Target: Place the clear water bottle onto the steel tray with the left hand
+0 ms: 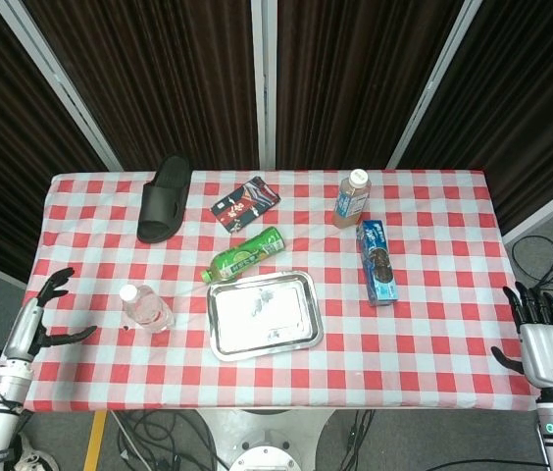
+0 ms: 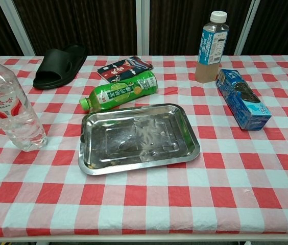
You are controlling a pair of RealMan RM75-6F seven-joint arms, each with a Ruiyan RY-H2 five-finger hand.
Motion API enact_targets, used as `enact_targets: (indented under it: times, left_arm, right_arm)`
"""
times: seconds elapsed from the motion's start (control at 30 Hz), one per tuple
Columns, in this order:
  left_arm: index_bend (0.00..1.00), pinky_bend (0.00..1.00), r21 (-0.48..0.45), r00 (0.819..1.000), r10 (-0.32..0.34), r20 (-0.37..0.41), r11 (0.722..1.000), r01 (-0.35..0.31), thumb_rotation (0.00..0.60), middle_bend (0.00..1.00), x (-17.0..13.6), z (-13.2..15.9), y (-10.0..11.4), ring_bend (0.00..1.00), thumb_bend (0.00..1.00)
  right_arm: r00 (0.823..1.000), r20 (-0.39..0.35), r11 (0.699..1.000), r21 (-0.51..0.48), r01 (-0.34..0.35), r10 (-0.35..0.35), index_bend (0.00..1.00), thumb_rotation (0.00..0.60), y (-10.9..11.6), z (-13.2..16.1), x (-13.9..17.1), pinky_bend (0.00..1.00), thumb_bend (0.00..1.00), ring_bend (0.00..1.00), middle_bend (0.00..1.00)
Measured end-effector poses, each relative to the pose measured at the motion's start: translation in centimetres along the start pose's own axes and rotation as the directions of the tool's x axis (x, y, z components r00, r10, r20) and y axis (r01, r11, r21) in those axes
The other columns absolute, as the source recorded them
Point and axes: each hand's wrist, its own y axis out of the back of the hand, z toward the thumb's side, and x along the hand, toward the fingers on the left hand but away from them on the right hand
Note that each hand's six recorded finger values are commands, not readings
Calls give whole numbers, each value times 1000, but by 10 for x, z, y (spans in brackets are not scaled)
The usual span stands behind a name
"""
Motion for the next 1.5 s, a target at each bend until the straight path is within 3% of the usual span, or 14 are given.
enact_targets:
  times: [0.1,0.2,0.8,1.0,1.27,1.5]
  left_arm:
    - [159,207,-122,1000,-12,13,992,14,600,210,4,2,-13,153,0]
    - [159,206,-167,999,-30,35,985,35,600,209,4,6,-23,153,0]
    - [158,206,-190,985,-131,110,970,150,600,210,12,20,-77,153,0]
    - [172,206,-193,984,-137,115,968,158,600,253,22,20,-89,153,0]
    - [366,232,-187,985,-146,92,969,161,600,397,35,20,-99,221,23]
    - [571,385,-172,993,-99,60,979,108,600,568,53,21,-103,396,140]
  right_arm:
    - [1000,-1,1000,-1,-2,2,0,600,0,0,0,0,101,0,0]
    - [1000,-2,1000,-1,-5,5,0,600,-1,0,0,0,101,0,0]
    - [999,18,999,-9,-33,34,0,600,-7,-4,-2,0,101,0,0]
    - [999,21,999,-18,-32,32,0,600,-6,-6,-3,0,101,0,0]
    - [999,24,999,-22,-41,41,0,600,-7,-7,-4,0,101,0,0]
    - [999,26,999,-26,-43,43,0,600,-7,-7,-4,0,101,0,0]
